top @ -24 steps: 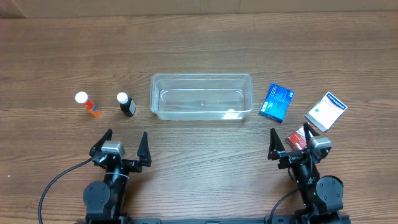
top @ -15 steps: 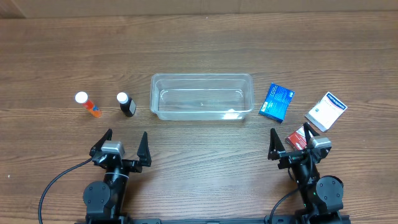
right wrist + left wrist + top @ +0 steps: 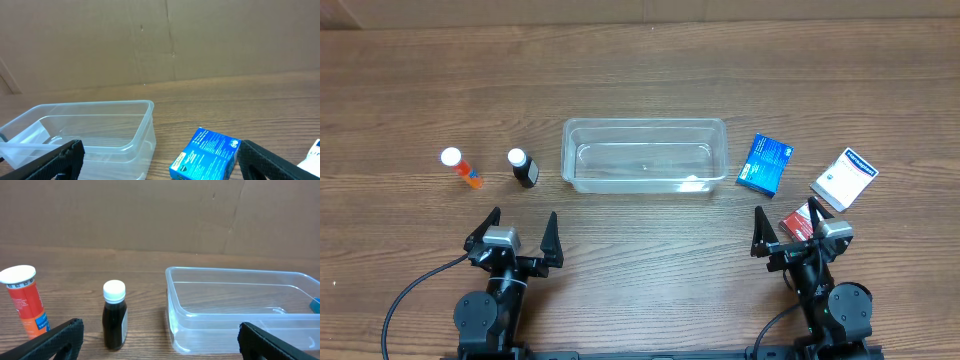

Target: Pack container

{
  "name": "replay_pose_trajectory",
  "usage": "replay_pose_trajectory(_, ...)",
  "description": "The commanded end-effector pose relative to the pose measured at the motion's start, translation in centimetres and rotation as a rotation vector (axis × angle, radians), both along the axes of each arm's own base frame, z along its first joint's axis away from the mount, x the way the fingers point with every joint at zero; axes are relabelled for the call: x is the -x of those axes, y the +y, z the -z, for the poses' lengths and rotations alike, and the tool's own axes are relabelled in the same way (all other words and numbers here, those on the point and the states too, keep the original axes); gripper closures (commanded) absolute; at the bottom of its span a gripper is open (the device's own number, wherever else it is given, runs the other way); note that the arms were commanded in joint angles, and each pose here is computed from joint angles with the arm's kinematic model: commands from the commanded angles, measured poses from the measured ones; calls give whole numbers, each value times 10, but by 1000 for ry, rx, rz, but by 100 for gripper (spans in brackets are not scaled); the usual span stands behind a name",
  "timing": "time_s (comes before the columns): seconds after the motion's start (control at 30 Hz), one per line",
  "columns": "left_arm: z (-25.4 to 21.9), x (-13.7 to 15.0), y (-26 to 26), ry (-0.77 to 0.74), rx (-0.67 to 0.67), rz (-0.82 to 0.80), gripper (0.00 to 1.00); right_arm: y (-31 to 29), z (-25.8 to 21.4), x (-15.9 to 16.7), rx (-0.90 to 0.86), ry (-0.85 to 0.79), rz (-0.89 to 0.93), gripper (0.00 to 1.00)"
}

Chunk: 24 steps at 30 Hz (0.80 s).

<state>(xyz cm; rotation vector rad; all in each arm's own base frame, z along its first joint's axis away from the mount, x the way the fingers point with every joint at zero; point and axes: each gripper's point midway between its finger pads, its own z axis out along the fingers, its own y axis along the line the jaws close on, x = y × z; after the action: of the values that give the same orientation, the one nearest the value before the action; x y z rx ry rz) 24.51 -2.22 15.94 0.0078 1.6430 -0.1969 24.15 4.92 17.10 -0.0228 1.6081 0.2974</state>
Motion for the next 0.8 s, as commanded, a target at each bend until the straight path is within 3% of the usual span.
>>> replay_pose_trajectory(0.0, 0, 0, 2, -3, 16, -11, 0, -1, 1, 0, 2, -6, 2, 0)
replay_pose_trajectory(0.77, 0, 0, 3, -2, 15, -19, 0, 2, -3, 0, -31, -18, -14, 0)
